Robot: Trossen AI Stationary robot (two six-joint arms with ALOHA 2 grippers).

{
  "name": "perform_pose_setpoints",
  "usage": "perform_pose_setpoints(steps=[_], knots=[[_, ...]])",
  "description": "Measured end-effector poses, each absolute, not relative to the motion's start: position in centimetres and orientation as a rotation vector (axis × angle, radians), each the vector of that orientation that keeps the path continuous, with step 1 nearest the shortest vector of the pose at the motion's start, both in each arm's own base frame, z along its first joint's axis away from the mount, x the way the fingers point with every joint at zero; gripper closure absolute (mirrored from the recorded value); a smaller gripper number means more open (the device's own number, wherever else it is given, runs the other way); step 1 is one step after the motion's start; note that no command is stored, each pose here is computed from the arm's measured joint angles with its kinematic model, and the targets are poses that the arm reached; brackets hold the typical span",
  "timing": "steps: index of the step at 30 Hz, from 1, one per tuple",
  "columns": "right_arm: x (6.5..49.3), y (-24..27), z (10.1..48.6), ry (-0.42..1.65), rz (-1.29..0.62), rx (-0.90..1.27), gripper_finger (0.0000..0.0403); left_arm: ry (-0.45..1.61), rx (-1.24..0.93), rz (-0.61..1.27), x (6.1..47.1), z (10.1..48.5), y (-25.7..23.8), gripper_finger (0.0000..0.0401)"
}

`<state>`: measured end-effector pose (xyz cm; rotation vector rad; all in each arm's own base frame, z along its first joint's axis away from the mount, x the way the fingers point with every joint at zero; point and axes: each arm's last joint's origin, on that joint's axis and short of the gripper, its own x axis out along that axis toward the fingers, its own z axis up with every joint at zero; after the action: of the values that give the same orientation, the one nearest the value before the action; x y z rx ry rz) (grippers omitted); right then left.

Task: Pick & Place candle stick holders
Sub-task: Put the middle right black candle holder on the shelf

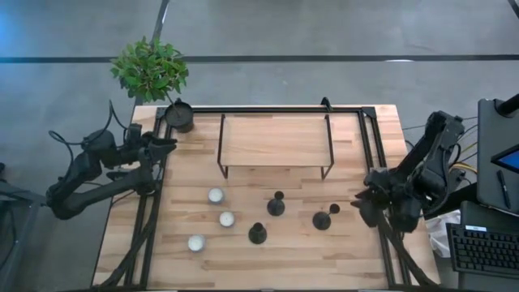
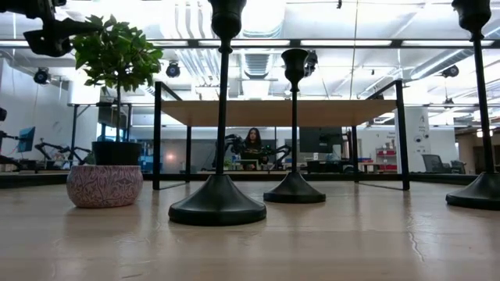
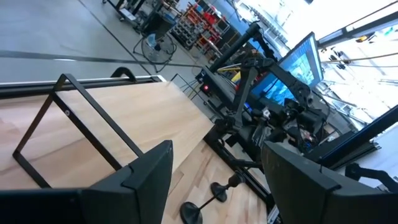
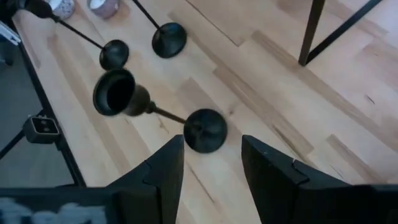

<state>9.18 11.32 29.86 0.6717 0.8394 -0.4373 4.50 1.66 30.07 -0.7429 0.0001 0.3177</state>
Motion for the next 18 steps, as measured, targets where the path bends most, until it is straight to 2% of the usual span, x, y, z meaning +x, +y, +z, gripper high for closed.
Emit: perform_pose_setpoints(steps=[11,18], knots=[[8.2,12.5,28.3,0.667,-0.606,0.515,0.027,0.0,-0.743,0.317,4.5,30.1,1.7,0.016],[8.7,13.3,27.7,0.537,-0.621,0.419,0.0268,0.0,-0.743,0.317,4.5,30.1,1.7,0.016]])
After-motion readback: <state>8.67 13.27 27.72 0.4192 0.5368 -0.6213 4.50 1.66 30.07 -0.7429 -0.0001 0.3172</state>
